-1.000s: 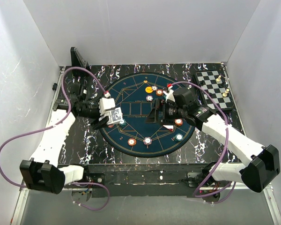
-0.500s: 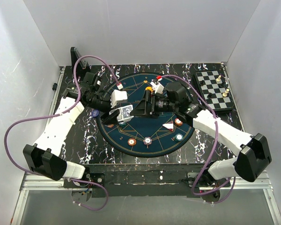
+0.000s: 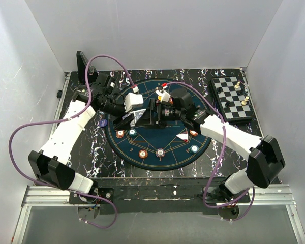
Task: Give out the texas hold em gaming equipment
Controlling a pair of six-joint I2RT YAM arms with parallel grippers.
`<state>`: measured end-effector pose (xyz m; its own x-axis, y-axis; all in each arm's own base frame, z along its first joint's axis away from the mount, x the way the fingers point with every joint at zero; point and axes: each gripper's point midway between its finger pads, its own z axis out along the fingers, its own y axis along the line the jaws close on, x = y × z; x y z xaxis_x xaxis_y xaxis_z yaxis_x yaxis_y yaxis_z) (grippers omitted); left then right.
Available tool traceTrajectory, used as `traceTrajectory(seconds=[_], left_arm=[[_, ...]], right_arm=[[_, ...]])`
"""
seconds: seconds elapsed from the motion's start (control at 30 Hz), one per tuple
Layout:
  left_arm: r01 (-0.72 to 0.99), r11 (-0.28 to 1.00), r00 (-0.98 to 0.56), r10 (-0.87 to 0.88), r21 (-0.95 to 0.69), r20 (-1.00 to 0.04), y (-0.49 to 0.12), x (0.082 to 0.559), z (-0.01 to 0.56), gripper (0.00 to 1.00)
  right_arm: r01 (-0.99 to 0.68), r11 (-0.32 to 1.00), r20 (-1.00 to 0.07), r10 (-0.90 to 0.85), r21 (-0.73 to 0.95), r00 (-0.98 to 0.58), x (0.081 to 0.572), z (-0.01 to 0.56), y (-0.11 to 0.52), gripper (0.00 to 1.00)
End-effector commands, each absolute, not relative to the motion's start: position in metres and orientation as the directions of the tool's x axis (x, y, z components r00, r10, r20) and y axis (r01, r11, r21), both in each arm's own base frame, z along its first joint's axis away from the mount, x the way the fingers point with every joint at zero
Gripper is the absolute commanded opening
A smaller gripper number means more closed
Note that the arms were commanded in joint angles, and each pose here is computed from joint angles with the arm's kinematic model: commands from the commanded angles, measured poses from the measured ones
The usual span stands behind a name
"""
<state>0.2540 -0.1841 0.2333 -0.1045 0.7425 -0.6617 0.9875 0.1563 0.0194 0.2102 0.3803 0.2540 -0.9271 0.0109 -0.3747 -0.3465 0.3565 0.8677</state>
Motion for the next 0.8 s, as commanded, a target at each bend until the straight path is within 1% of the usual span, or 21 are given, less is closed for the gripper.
traceTrajectory(seconds=[0.0, 0.13, 0.3, 0.5, 0.63, 0.77], left_arm=[[0.986, 0.153, -0.062, 0.705, 0.067, -0.706, -0.195, 0.257, 0.259, 0.17], [0.987, 0.147, -0.062, 0.700, 0.059, -0.711, -0.199, 0.256, 0.260, 0.17], [0.988, 0.142, -0.060, 0.700, 0.056, -0.712, -0.200, 0.251, 0.259, 0.17], [0.987, 0.146, -0.060, 0.694, 0.059, -0.717, -0.201, 0.251, 0.261, 0.17], [0.985, 0.158, -0.065, 0.693, 0.063, -0.718, -0.201, 0.253, 0.264, 0.17], [0.982, 0.176, -0.075, 0.684, 0.064, -0.725, -0.204, 0.258, 0.268, 0.18]], right_arm=[[-0.390, 0.307, -0.426, 0.056, 0.868, -0.903, 0.219, 0.284, 0.389, 0.87], [-0.408, 0.280, -0.444, 0.076, 0.869, -0.893, 0.225, 0.296, 0.394, 0.82], [-0.393, 0.238, -0.421, 0.083, 0.888, -0.903, 0.224, 0.299, 0.399, 0.77], [-0.367, 0.230, -0.394, 0.084, 0.901, -0.915, 0.226, 0.294, 0.403, 0.66], [-0.349, 0.223, -0.374, 0.082, 0.910, -0.924, 0.226, 0.291, 0.405, 0.56], [-0.326, 0.209, -0.347, 0.070, 0.922, -0.935, 0.225, 0.288, 0.408, 0.39]])
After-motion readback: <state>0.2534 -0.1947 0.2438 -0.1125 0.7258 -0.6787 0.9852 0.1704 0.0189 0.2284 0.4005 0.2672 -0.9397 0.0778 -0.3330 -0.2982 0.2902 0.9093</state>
